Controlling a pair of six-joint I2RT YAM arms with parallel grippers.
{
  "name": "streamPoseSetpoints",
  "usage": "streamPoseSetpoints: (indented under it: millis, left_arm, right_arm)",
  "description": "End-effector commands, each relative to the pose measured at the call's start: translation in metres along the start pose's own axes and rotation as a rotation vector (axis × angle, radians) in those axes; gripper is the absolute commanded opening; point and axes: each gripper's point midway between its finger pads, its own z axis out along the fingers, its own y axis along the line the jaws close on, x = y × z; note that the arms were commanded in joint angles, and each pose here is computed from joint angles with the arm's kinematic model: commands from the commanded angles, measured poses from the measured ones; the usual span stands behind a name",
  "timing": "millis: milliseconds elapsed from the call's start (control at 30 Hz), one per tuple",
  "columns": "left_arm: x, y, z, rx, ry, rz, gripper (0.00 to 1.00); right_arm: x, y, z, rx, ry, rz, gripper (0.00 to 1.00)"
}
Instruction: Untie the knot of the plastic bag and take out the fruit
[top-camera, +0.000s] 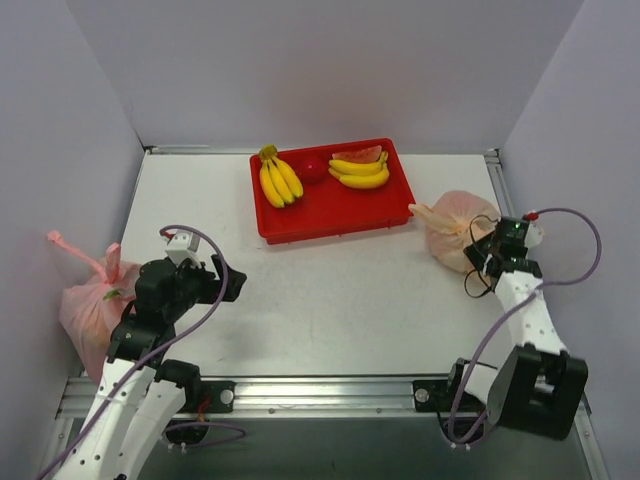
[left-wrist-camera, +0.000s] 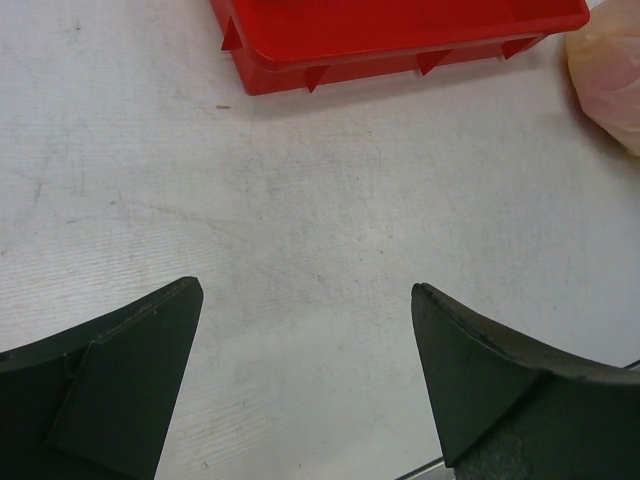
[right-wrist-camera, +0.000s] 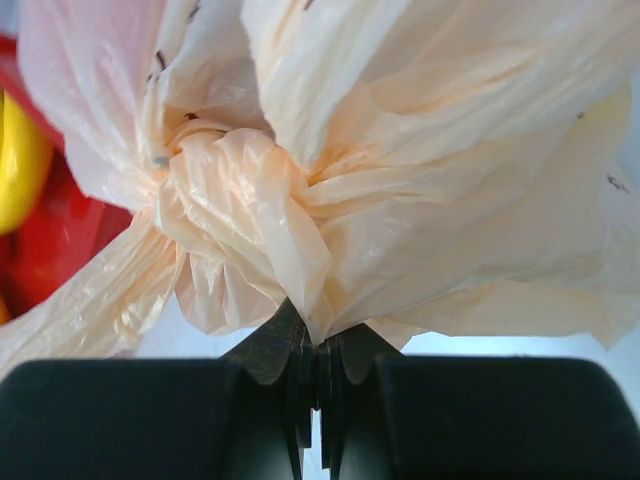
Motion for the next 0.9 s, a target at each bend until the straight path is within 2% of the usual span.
streamPoseSetpoints:
  millis: [0, 33, 67, 267, 400, 433, 500, 533, 667, 800, 867]
  left_arm:
    - [-0.011, -0.018, 0.0, 0.096, -0.038, 0.017, 0.98]
    - [-0.01, -0.02, 0.001, 0.113, -0.039, 0.02, 0.97]
    - [-0.01, -0.022, 0.002, 0.122, -0.037, 0.017, 0.97]
    - [-0.006, -0.033, 0.004, 0.189, -0.012, 0.011, 0.97]
    - [0.0, -0.041, 0.003, 0.234, 0.022, -0.002, 0.97]
    - [0.001, -0.042, 0.002, 0.241, 0.026, -0.006, 0.97]
    - [0.0, -0.046, 0.001, 0.253, 0.027, -0.02, 0.97]
    - [0.0, -0.047, 0.0, 0.258, 0.027, -0.021, 0.97]
    - [-0.004, -0.053, -0.003, 0.272, 0.024, -0.034, 0.97]
    - [-0.004, -0.061, -0.005, 0.298, 0.037, -0.064, 0.97]
    - [-0.002, -0.061, -0.003, 0.295, 0.043, -0.074, 0.97]
  right_arm:
    - [0.055, -0.026, -0.044, 0.007, 0.157, -0.137, 0.0]
    - [0.063, -0.027, -0.057, -0.031, 0.153, -0.16, 0.0]
    - [0.081, -0.03, -0.068, -0.035, 0.207, -0.195, 0.0]
    - [0.143, -0.023, -0.109, -0.197, 0.34, -0.387, 0.0]
    - [0.171, 0.008, -0.132, -0.346, 0.432, -0.593, 0.0]
    - [0.189, 0.014, -0.139, -0.383, 0.493, -0.7, 0.0]
    - [0.197, 0.037, -0.155, -0.468, 0.512, -0.801, 0.0]
    - [0.216, 0.042, -0.164, -0.504, 0.56, -0.884, 0.0]
    - [0.248, 0.078, -0.198, -0.665, 0.592, -1.09, 0.0]
    - [0.271, 0.11, -0.202, -0.743, 0.595, -1.121, 0.0]
    - [0.272, 0.13, -0.195, -0.79, 0.533, -1.108, 0.0]
